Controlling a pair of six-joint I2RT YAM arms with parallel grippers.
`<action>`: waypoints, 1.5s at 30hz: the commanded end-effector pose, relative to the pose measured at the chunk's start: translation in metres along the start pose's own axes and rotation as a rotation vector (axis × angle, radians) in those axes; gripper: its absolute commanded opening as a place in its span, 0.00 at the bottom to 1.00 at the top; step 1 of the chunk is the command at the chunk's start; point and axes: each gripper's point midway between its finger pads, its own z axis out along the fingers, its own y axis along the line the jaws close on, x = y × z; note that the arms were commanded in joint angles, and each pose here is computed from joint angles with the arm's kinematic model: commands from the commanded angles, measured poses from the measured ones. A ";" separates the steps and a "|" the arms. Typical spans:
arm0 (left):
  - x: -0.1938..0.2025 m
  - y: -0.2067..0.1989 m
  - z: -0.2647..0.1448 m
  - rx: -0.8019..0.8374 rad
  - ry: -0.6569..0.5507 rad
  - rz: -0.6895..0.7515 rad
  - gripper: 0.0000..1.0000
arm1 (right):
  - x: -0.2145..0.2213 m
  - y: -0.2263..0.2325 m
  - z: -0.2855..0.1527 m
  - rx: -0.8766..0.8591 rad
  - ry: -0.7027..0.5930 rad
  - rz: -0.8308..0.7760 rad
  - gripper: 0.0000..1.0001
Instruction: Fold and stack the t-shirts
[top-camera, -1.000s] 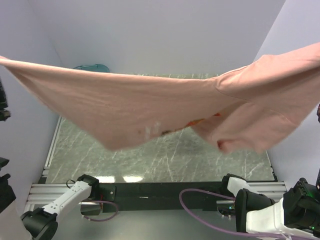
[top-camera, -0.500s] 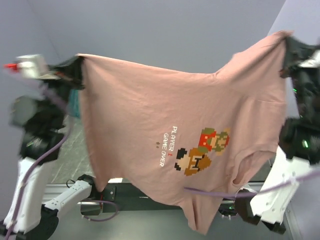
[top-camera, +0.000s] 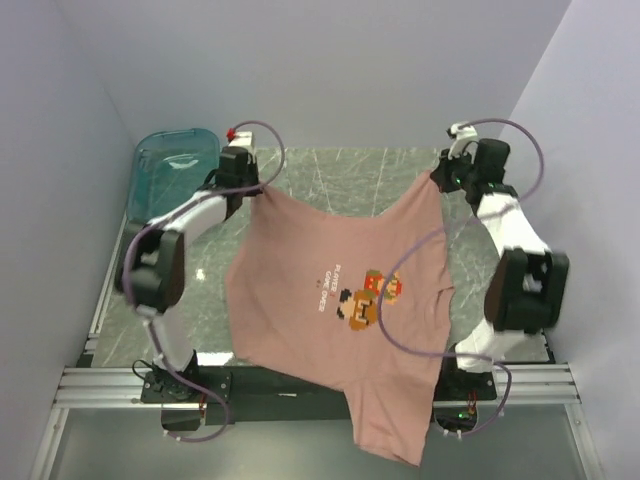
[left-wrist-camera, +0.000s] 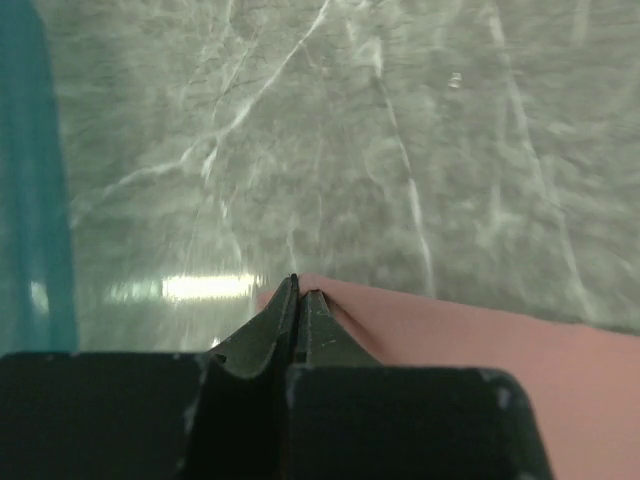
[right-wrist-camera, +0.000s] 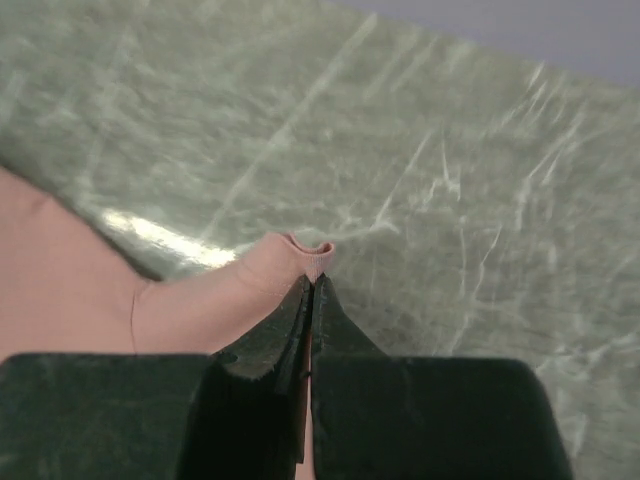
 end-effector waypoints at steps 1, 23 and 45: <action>-0.059 -0.003 0.038 0.012 -0.093 -0.048 0.00 | -0.057 -0.044 0.038 0.104 -0.137 -0.044 0.00; -0.079 0.015 0.123 -0.080 -0.066 -0.024 0.00 | -0.070 -0.086 0.094 0.170 -0.104 0.044 0.00; -0.179 0.003 -0.116 0.078 -0.453 -0.075 0.00 | -0.188 0.036 -0.143 0.055 -0.368 -0.145 0.00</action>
